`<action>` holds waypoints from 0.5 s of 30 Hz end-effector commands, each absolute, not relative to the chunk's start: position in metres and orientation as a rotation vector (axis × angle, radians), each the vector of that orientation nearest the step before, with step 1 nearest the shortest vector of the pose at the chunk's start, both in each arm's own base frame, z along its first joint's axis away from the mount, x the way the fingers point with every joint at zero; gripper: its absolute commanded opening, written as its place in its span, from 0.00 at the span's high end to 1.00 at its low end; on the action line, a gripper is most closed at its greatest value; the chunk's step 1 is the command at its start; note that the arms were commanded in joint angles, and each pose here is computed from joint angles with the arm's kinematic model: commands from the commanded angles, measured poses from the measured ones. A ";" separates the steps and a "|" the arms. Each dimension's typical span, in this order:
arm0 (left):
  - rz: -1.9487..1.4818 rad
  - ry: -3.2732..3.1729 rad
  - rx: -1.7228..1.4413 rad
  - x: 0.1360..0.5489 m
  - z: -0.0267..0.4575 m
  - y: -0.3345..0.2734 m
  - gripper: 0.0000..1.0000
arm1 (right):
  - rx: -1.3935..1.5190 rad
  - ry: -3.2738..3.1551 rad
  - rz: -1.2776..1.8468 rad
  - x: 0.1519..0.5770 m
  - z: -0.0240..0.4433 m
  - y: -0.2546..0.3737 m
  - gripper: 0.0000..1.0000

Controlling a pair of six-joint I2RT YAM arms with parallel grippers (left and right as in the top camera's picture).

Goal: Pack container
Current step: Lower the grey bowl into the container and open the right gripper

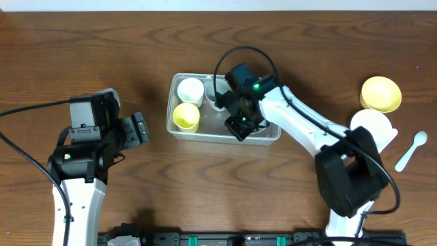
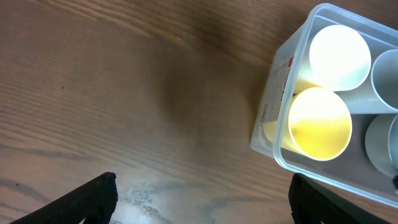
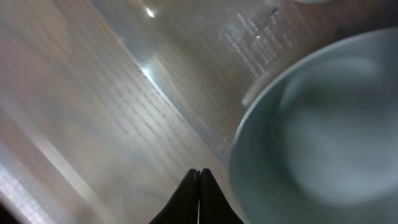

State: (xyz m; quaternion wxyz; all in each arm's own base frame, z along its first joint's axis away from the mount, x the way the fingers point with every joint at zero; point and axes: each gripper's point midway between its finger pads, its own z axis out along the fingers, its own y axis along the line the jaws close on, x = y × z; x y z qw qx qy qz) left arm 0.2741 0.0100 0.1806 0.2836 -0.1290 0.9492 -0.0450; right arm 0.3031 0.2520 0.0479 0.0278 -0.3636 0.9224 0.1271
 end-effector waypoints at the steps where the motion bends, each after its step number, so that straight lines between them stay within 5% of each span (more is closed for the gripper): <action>1: -0.106 2.558 -0.348 0.271 0.174 0.011 0.12 | -1.131 2.859 0.410 0.302 0.041 0.254 0.97; 15: -0.105 2.558 -0.348 0.271 0.174 0.011 0.12 | -0.973 2.895 0.108 0.327 0.034 0.221 0.94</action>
